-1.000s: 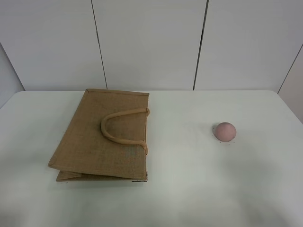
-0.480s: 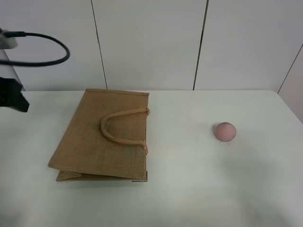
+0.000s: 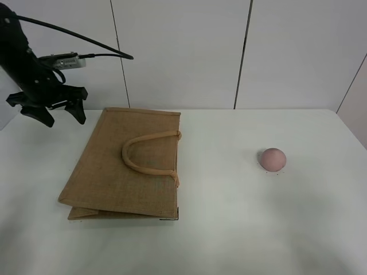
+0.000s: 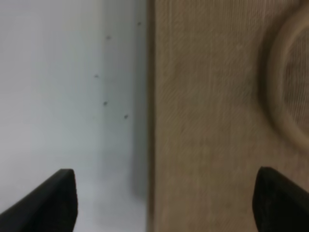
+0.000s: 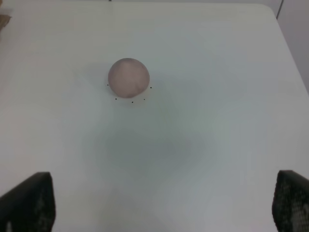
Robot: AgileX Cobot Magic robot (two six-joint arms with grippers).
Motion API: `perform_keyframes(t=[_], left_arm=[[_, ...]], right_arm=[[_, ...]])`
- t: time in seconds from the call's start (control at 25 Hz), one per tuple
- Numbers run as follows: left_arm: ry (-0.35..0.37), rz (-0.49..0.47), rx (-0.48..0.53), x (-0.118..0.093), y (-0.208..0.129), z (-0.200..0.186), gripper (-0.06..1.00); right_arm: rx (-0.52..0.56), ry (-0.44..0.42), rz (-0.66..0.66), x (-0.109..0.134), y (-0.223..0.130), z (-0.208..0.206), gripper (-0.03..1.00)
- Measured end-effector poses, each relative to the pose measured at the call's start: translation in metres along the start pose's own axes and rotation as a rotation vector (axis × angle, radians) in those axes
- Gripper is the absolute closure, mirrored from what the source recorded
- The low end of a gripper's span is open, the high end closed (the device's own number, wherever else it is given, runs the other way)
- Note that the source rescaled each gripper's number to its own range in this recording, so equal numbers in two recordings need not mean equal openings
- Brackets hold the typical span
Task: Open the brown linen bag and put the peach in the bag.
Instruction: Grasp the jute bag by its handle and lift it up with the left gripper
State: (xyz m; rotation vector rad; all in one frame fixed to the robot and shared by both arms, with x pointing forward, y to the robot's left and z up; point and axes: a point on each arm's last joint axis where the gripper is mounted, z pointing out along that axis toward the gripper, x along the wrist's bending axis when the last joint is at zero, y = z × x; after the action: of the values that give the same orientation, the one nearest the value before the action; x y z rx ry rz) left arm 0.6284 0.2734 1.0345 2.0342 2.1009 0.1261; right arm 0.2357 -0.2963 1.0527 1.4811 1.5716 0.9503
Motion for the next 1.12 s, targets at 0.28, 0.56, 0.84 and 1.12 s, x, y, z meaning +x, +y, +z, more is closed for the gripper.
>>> perform_keyframes(t=[0.28,0.56,0.84,1.12], left_arm=[[-0.031,0.03,0.053,-0.061,0.005,0.04,-0.06],[-0.037,0.056,0.09,-0.094,0.003,0.085,-0.06],[-0.024,0.054,0.1,-0.094,0.004,0.116,-0.06],[0.012,0.082,0.074,-0.091,0.008,0.135,-0.06]], right_arm=[[0.0,0.0,0.0,0.0,0.0,0.0,-0.03],[0.0,0.0,0.0,0.0,0.0,0.0,-0.03],[0.0,0.0,0.0,0.0,0.0,0.0,-0.03],[0.0,0.0,0.0,0.0,0.0,0.0,-0.03]])
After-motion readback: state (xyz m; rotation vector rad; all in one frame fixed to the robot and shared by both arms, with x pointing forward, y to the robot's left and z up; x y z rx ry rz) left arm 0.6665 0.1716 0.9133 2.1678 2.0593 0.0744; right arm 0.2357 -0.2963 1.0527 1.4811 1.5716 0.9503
